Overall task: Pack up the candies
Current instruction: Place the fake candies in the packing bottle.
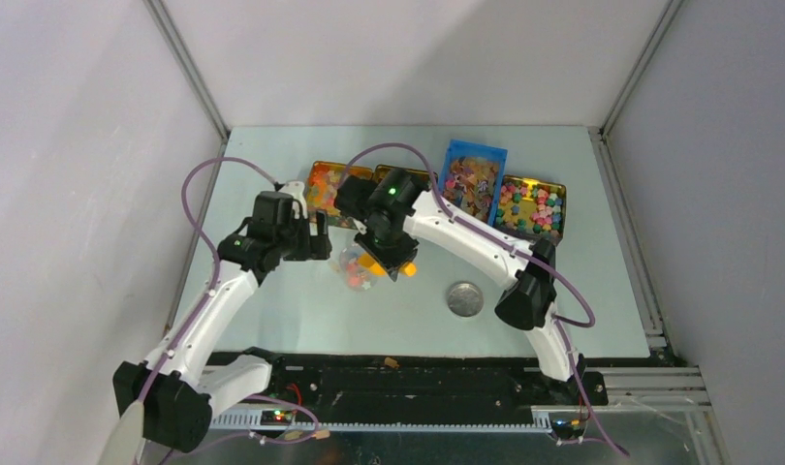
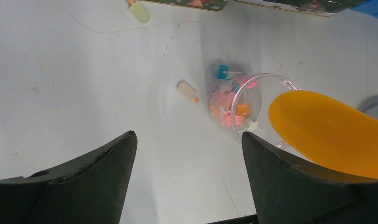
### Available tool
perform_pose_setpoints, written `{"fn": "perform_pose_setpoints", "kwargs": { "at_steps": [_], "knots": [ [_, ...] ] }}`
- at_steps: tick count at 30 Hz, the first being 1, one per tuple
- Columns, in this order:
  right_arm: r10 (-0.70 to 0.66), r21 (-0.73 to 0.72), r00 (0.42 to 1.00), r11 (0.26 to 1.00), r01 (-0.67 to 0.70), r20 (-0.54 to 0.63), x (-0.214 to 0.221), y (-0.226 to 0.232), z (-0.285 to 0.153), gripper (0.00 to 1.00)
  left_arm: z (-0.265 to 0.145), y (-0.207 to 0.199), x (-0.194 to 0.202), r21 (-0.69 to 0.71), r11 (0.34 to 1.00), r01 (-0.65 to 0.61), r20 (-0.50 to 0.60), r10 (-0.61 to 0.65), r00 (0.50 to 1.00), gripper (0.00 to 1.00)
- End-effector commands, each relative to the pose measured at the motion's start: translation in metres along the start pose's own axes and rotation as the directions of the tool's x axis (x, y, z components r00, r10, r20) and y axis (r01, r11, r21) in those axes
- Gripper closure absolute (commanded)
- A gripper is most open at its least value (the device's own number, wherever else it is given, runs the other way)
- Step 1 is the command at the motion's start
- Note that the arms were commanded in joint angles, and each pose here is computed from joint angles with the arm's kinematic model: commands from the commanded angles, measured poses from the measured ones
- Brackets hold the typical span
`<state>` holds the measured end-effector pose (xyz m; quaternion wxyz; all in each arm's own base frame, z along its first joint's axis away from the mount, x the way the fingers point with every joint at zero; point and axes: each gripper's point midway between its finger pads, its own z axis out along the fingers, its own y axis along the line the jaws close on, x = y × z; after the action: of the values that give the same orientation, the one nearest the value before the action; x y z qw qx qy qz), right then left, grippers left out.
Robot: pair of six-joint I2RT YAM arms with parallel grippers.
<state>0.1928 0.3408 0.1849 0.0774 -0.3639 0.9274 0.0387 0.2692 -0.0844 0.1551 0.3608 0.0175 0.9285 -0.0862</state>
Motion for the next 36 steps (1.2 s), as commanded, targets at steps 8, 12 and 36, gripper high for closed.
{"fn": "perform_pose_setpoints", "kwargs": {
  "at_steps": [8, 12, 36],
  "knots": [
    [-0.057, 0.077, 0.997, 0.995, 0.06, -0.044, 0.009, -0.001, 0.008, 1.0, -0.008, -0.003, -0.005, 0.001, 1.0, -0.006, 0.025, 0.006, 1.0, 0.1],
    [-0.058, 0.092, 0.998, 0.994, 0.061, -0.029, 0.007, -0.004, 0.005, 1.0, -0.009, -0.002, -0.006, 0.001, 1.0, -0.004, 0.029, 0.004, 1.0, 0.1],
    [-0.02, 0.026, 0.937, 1.0, 0.011, 0.348, -0.005, -0.01, -0.029, 1.0, -0.028, -0.035, -0.023, 0.179, 0.98, 0.089, 0.114, -0.11, 0.987, 0.07]
  ]
}}
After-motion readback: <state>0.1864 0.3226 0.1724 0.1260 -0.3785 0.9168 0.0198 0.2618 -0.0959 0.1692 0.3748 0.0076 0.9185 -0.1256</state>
